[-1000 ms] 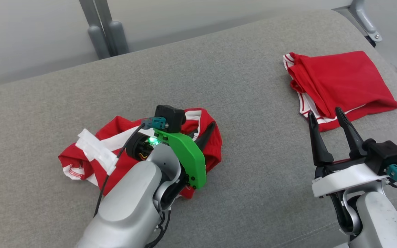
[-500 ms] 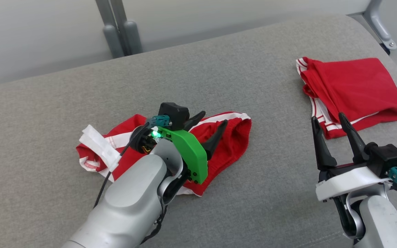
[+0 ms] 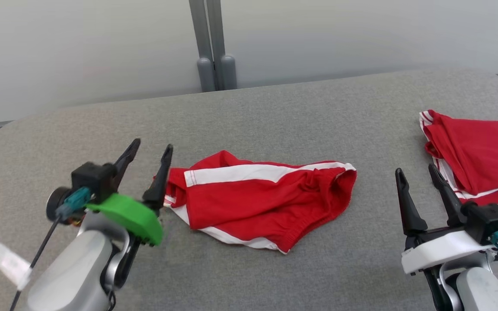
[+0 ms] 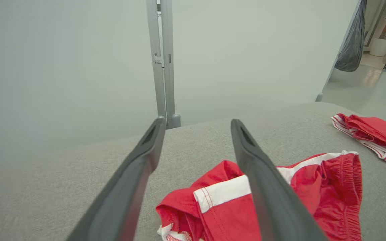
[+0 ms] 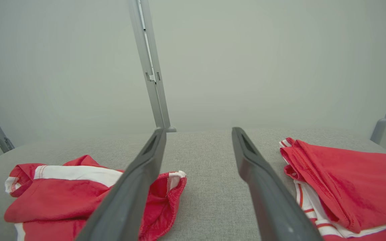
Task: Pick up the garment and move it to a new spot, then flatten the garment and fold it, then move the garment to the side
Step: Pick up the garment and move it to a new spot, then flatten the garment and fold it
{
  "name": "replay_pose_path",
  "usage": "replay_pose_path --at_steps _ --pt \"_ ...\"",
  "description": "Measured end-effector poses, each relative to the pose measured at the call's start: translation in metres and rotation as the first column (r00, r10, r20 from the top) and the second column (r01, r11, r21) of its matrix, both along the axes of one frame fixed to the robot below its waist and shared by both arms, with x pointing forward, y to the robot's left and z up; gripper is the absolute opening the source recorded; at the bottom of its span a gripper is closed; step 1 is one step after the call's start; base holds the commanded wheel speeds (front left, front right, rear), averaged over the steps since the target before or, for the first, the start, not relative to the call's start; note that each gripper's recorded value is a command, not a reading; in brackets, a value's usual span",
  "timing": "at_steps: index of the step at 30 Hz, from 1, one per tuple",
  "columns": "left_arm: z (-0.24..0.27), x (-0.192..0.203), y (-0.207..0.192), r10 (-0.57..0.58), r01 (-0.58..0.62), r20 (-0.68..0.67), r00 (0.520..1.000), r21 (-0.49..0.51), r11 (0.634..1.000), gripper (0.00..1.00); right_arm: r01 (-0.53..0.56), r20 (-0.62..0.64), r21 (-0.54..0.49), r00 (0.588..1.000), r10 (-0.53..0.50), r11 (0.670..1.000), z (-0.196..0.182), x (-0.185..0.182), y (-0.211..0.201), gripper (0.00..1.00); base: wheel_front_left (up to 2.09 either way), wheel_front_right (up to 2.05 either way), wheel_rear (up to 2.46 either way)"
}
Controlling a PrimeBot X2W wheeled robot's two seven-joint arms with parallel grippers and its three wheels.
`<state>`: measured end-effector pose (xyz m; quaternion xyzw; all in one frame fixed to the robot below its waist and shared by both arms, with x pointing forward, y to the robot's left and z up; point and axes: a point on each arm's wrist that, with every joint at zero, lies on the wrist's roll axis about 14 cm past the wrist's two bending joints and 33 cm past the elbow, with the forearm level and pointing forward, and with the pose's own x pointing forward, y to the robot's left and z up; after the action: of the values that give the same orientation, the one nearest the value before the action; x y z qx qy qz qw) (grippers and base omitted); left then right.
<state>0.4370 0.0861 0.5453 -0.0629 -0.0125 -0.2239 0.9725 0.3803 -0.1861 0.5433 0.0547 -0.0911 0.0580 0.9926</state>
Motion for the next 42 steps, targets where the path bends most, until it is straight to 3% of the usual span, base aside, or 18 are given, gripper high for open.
replay_pose_path --at_steps 5,15,22,25,29,32,37,42 --pt "-0.006 -0.030 0.049 0.148 -0.148 0.015 0.989 0.011 0.989 1.00 -0.027 -0.003 0.017 1.000 0.027 0.999 -0.002 -0.004 0.013 1.00 0.00 0.00 0.00" --pt "-0.012 -0.083 0.083 0.337 -0.335 0.029 0.941 -0.063 0.940 1.00 -0.050 -0.041 0.032 0.998 0.051 0.998 -0.015 -0.014 0.022 1.00 0.00 0.00 0.00" --pt "-0.023 -0.096 0.089 0.375 -0.373 0.005 0.927 -0.092 0.923 1.00 -0.077 -0.051 0.032 0.996 0.079 0.997 -0.018 -0.015 0.029 1.00 0.00 0.00 0.00" --pt "-0.023 -0.097 0.094 0.384 -0.382 0.008 0.923 -0.095 0.919 1.00 -0.146 -0.072 0.056 0.986 0.150 0.988 -0.024 -0.018 0.049 1.00 0.00 0.00 0.00" --pt "-0.026 -0.100 0.095 0.386 -0.384 0.009 0.922 -0.088 0.919 1.00 -0.296 -0.219 0.138 0.922 0.320 0.945 -0.056 -0.031 0.096 1.00 0.00 0.00 0.00" --pt "-0.030 -0.104 0.098 0.395 -0.393 0.001 0.919 -0.091 0.915 1.00 -0.357 -0.322 0.168 0.861 0.393 0.919 -0.078 -0.039 0.114 1.00 0.00 0.00 0.00" --pt "-0.036 -0.111 0.106 0.419 -0.418 -0.014 0.908 -0.092 0.904 1.00 -0.423 -0.408 0.195 0.785 0.466 0.885 -0.096 -0.040 0.140 1.00 0.00 0.00 0.00" --pt "-0.038 -0.116 0.113 0.441 -0.441 -0.018 0.897 -0.091 0.893 1.00 -0.441 -0.488 0.200 0.729 0.480 0.875 -0.120 -0.036 0.150 1.00 0.00 0.00 0.00"
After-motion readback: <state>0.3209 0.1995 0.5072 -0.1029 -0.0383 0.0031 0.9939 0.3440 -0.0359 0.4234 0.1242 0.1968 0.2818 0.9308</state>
